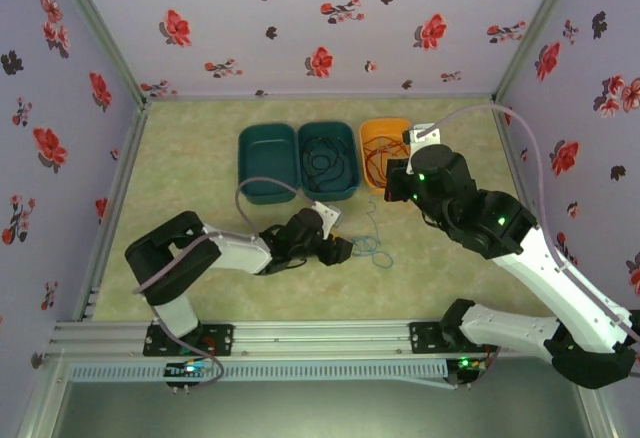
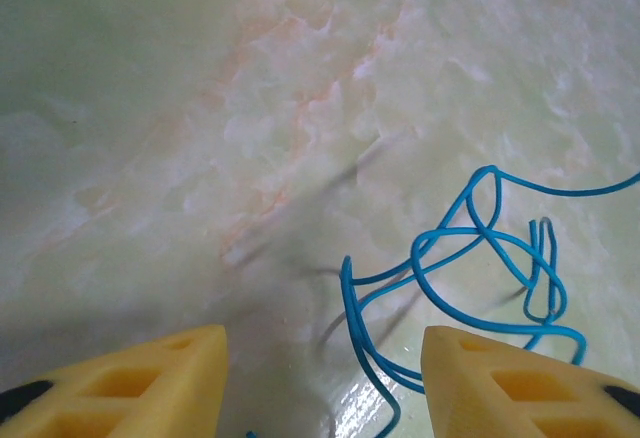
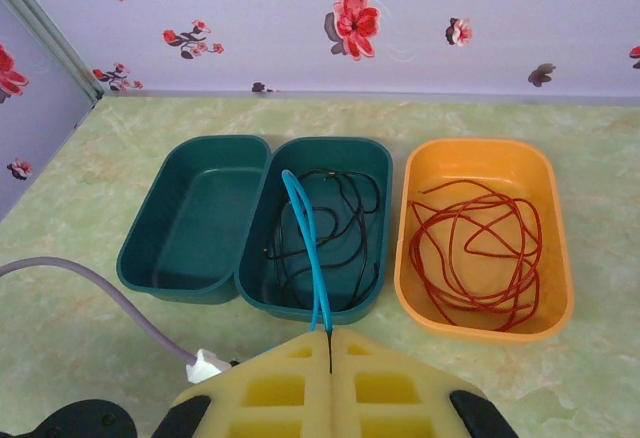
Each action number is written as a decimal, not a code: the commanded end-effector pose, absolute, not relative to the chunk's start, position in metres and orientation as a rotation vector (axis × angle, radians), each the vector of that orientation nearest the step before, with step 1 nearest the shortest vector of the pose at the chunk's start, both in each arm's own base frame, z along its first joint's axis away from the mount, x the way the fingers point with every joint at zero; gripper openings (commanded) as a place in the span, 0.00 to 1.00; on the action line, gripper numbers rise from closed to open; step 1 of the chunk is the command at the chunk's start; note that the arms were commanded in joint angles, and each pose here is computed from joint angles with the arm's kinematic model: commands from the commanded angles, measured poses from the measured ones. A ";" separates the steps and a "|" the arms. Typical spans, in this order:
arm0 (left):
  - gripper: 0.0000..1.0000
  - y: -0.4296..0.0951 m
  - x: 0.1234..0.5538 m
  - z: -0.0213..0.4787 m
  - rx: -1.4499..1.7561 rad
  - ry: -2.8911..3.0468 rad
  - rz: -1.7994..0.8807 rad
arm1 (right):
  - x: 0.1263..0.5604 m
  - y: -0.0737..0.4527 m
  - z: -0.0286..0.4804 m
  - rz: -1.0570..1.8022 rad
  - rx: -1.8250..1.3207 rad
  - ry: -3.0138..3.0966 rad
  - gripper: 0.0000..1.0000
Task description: Untangle the cables
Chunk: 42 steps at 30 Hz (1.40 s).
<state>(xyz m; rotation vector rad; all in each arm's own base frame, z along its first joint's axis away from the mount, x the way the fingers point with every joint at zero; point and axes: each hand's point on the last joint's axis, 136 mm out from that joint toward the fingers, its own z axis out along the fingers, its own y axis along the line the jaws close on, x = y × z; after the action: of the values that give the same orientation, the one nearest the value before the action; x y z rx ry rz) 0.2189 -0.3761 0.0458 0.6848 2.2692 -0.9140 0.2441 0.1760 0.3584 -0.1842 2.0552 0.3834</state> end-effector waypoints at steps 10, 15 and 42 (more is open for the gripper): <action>0.00 -0.378 0.228 0.039 0.584 2.349 -0.943 | 0.244 0.152 0.367 0.310 -0.114 2.027 0.00; 0.00 -0.305 0.240 0.029 0.236 2.426 -0.821 | 0.238 0.103 0.384 0.108 -0.017 1.977 0.00; 0.00 -0.010 0.202 0.056 -0.697 2.382 -0.046 | 0.187 -0.027 0.476 -0.295 0.241 1.708 0.00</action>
<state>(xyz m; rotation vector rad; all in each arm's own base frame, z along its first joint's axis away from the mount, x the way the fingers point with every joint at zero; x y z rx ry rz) 0.2178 -0.0375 0.0633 -0.6125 2.3450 -0.1791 0.1968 -0.0082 0.4688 0.2036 1.7360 -0.2216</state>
